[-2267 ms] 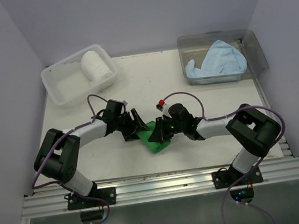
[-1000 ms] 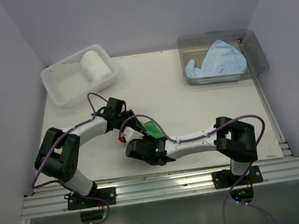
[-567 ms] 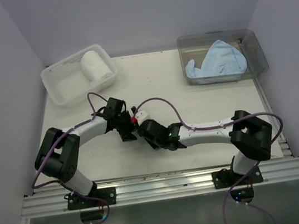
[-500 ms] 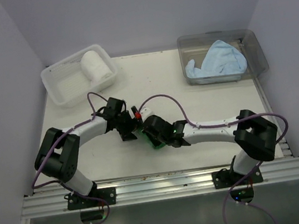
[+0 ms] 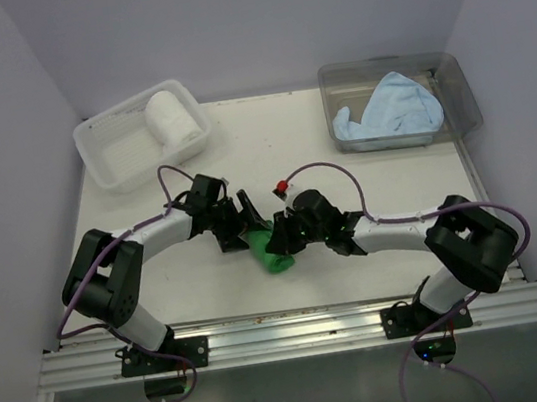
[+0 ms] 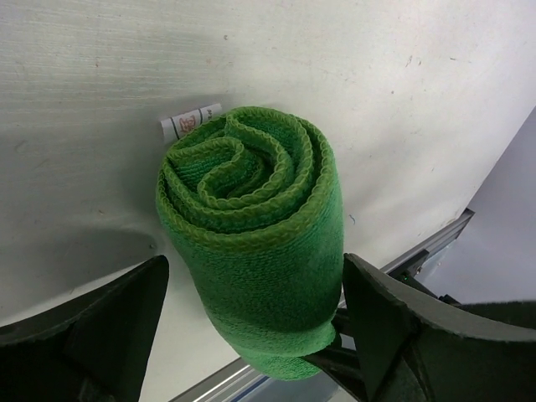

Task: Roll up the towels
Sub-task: Roll the towel

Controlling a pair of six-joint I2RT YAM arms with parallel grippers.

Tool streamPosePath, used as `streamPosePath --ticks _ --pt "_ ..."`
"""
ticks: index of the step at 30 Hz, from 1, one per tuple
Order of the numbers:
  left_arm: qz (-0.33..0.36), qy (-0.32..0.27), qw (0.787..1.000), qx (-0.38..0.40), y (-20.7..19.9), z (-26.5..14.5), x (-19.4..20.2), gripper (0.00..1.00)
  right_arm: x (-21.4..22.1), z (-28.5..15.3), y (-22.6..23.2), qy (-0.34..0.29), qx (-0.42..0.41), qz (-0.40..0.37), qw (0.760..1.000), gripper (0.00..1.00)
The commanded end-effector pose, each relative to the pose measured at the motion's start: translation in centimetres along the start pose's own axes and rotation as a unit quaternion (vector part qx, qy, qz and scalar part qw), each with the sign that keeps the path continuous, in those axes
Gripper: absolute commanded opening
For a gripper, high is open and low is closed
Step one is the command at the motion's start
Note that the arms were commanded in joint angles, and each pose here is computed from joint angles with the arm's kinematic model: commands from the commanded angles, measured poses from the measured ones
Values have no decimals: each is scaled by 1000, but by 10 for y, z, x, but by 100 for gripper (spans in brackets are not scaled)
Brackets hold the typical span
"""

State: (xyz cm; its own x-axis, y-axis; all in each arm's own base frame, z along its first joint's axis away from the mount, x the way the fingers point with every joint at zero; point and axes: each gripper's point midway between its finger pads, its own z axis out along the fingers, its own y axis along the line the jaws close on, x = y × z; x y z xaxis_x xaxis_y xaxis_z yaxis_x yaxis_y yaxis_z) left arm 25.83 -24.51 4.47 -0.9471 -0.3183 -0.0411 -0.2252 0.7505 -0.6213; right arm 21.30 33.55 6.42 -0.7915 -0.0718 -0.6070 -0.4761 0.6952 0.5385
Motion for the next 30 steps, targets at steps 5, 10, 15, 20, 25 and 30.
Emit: streamPosePath --ticks 5,10,15,20,25,30 --pt "16 -6 999 29 -15 -4 -2 78 -6 -10 16 0 -105 92 990 8" --pt "11 -2 1000 21 -11 -1 0 57 -3 -14 10 8 -92 89 992 23" --pt "7 -6 1000 4 -7 -2 -2 46 -7 -29 -2 10 -33 48 998 55" --pt "2 -6 1000 -9 -2 -2 -3 45 -34 -50 -8 -25 61 -38 997 67" --pt "1 -8 1000 -16 -2 -2 -4 46 -31 -55 4 -8 166 -160 973 69" --pt "-3 -9 1000 -24 0 -2 -4 47 -41 -47 26 -8 236 -250 939 69"
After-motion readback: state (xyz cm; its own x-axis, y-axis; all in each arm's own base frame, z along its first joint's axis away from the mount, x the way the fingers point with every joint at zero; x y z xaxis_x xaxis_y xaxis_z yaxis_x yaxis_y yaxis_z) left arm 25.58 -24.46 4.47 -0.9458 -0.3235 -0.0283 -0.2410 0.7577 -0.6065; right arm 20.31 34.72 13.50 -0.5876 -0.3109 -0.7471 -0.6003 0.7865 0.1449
